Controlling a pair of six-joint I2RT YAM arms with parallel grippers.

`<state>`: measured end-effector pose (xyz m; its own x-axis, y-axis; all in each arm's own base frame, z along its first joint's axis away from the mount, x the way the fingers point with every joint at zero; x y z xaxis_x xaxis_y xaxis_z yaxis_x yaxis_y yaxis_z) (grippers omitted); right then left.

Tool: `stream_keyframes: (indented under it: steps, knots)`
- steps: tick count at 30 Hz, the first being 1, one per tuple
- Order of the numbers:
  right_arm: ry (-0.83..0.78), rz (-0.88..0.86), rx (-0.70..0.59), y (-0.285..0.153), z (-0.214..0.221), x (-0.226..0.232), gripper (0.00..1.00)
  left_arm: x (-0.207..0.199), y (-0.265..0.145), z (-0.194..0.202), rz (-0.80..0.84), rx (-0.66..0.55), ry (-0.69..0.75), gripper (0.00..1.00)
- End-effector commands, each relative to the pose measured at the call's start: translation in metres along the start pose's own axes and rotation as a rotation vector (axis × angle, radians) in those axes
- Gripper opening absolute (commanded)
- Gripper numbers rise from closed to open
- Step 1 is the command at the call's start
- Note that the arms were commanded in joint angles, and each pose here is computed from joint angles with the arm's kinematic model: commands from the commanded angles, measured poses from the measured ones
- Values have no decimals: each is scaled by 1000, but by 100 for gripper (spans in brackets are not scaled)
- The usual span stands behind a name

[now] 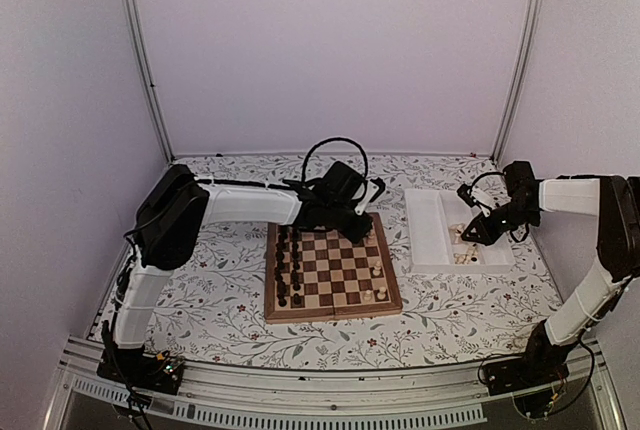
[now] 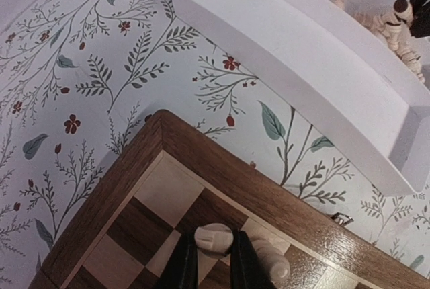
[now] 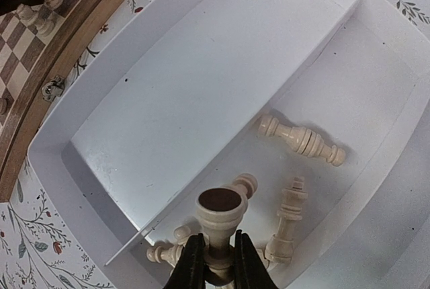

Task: Set up the chess pieces on the board
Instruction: Place the chess piece on the chessboard.

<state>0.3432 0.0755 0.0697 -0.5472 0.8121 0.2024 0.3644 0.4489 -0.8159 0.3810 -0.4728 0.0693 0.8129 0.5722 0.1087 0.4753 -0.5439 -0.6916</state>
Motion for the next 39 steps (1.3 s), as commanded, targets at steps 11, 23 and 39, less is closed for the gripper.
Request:
stream_keyframes:
  steps: [11, 23, 39]
  knots:
    - [9, -24, -11, 4, -5, -1, 6, 5, 14, -6, 2, -21, -2, 8]
    - [11, -31, -10, 4, -5, 0, 6, 9, 13, -5, -19, -16, 1, 16]
    - [12, -36, -19, 2, -8, 2, 6, 21, -20, -24, -80, -80, -4, 31]
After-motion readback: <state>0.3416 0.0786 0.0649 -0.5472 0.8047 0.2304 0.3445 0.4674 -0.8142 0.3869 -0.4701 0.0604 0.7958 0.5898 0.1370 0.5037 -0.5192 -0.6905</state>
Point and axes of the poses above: each gripper's point midway between its finger pads, its own y axis out along the fingers, its own x axis along the line the jaws close on, z = x × y, the point moved 1 cm from there along -y, back along the fingers, and after that the axes turned 9 degrees about y, right-handed, at the moved point
